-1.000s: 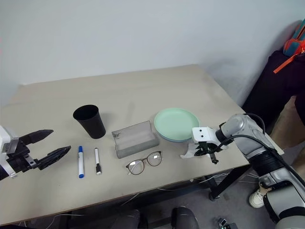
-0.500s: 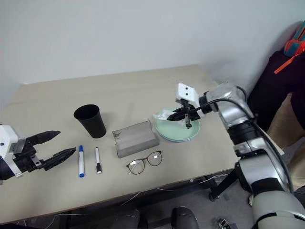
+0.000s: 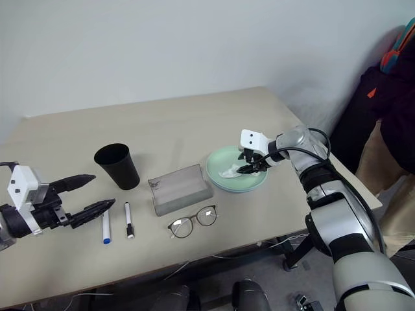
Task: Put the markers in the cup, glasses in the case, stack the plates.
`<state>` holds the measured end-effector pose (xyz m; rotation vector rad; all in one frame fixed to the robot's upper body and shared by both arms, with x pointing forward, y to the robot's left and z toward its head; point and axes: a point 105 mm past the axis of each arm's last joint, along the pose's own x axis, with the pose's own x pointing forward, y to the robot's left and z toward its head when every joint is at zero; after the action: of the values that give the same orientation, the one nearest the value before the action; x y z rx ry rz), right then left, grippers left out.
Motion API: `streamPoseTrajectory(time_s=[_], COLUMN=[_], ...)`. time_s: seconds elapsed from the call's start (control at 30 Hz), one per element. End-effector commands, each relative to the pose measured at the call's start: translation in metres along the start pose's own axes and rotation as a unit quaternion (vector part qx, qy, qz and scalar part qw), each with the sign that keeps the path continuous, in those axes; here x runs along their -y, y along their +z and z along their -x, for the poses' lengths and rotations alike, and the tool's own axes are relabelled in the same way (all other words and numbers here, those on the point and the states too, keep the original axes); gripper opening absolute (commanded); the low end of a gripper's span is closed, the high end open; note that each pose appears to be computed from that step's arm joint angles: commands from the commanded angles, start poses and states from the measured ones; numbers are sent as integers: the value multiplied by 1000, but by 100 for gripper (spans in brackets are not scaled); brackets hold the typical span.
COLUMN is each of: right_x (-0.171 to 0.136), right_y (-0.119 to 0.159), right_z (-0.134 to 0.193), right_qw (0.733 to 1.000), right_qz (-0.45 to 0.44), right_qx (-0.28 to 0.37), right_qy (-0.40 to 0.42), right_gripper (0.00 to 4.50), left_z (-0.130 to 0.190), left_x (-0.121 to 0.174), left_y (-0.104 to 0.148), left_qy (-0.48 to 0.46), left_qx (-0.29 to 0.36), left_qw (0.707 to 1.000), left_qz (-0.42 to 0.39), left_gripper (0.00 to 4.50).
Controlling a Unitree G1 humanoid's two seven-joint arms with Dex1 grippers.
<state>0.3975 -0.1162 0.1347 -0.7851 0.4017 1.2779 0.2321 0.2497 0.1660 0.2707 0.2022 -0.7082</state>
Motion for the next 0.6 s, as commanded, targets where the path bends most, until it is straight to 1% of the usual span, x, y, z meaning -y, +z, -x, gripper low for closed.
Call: streamPoseTrajectory(time_s=[0.03,0.17,0.23,0.37,0.6], right_x=[1,-18,-26,-43,-55], right_y=[43,65,70,59,58], right_z=[33,55,59,57,55], right_qw=[996,985,981,981,978], right_qz=[22,7,2,8,15], right_qx=[83,140,150,116,111], right_qy=[37,105,123,154,177], right_gripper=[239,239,239,239,239], left_z=[-7,-26,-34,-54,-84], left_x=[9,22,26,27,37], left_y=[11,8,6,1,1], left_qy=[-28,-70,-83,-111,-178], left_qx=[8,5,0,-25,-39], left_qw=[999,997,996,994,983], left_qz=[-21,-20,-22,-6,-9], left_gripper=[450,450,450,450,450])
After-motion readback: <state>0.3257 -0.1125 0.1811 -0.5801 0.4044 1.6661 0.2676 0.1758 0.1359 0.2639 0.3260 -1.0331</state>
